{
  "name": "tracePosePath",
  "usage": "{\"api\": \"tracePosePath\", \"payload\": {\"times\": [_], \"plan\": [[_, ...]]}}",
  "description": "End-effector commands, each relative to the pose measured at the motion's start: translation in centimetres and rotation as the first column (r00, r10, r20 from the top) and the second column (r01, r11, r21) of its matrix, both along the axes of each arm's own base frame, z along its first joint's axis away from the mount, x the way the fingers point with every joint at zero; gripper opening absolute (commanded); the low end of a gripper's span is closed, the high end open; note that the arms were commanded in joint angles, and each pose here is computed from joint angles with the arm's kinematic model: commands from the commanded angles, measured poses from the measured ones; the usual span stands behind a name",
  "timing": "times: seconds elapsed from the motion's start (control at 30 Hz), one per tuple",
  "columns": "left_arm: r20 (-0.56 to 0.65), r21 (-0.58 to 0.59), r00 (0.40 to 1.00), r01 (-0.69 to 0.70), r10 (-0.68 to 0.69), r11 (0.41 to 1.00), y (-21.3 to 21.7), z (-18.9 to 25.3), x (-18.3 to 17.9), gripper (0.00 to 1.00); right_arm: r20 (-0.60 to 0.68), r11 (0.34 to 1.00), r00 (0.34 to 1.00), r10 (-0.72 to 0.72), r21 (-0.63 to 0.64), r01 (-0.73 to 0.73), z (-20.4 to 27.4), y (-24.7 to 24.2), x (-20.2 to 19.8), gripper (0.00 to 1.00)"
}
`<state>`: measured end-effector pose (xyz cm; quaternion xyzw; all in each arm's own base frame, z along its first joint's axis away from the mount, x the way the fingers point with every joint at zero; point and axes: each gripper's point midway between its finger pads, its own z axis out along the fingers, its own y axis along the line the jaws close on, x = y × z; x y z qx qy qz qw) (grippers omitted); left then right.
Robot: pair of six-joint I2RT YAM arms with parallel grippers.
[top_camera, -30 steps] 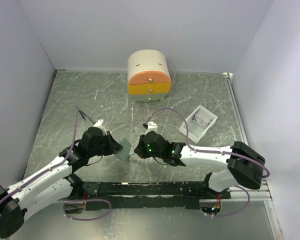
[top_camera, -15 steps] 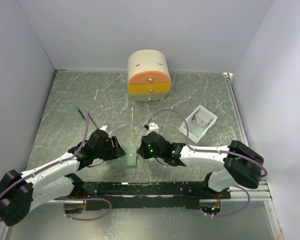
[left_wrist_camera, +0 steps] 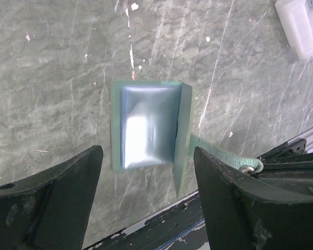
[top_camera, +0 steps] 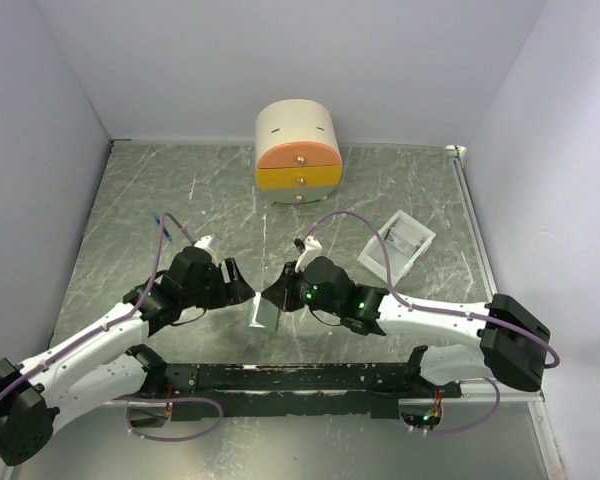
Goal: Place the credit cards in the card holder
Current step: Open the card holder at the center of the board.
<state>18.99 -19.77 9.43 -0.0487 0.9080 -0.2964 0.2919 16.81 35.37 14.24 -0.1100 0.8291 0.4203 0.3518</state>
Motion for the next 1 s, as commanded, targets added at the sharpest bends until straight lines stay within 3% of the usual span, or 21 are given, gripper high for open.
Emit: {"api": "tracePosePath", "payload": {"times": [0.0,0.23,0.7,0.83,0.97], "plan": [[-0.011,0.008,1.0,0.009,-0.009,1.0,0.3,-0.3,-0.5,0.8,-0.005,1.0,1.0,-0.026,0.015,0.026,0.1,0.0,0.5,0.0],[-0.079,0.066,0.997,0.008,-0.003,0.998,0.8,-2.4,-1.0,0.75,-0.004,0.978,0.992,-0.123,-0.168,0.121,-3.4,-2.7,1.5,0.0],[-0.143,0.047,0.989,0.03,-0.023,0.998,-0.2,-4.3,-1.3,0.66,0.007,0.814,0.945,-0.328,-0.505,0.286,-9.5,-12.7,0.6,0.0],[-0.152,0.013,0.987,0.053,-0.05,0.999,-1.0,-4.3,-1.4,0.65,0.001,0.794,0.932,-0.362,-0.524,0.308,-10.4,-13.7,0.3,0.0],[-0.142,0.011,0.988,0.057,-0.055,0.998,-1.2,-4.0,-1.1,0.56,-0.008,0.809,0.931,-0.366,-0.498,0.313,-10.3,-13.5,0.2,0.0]]}}
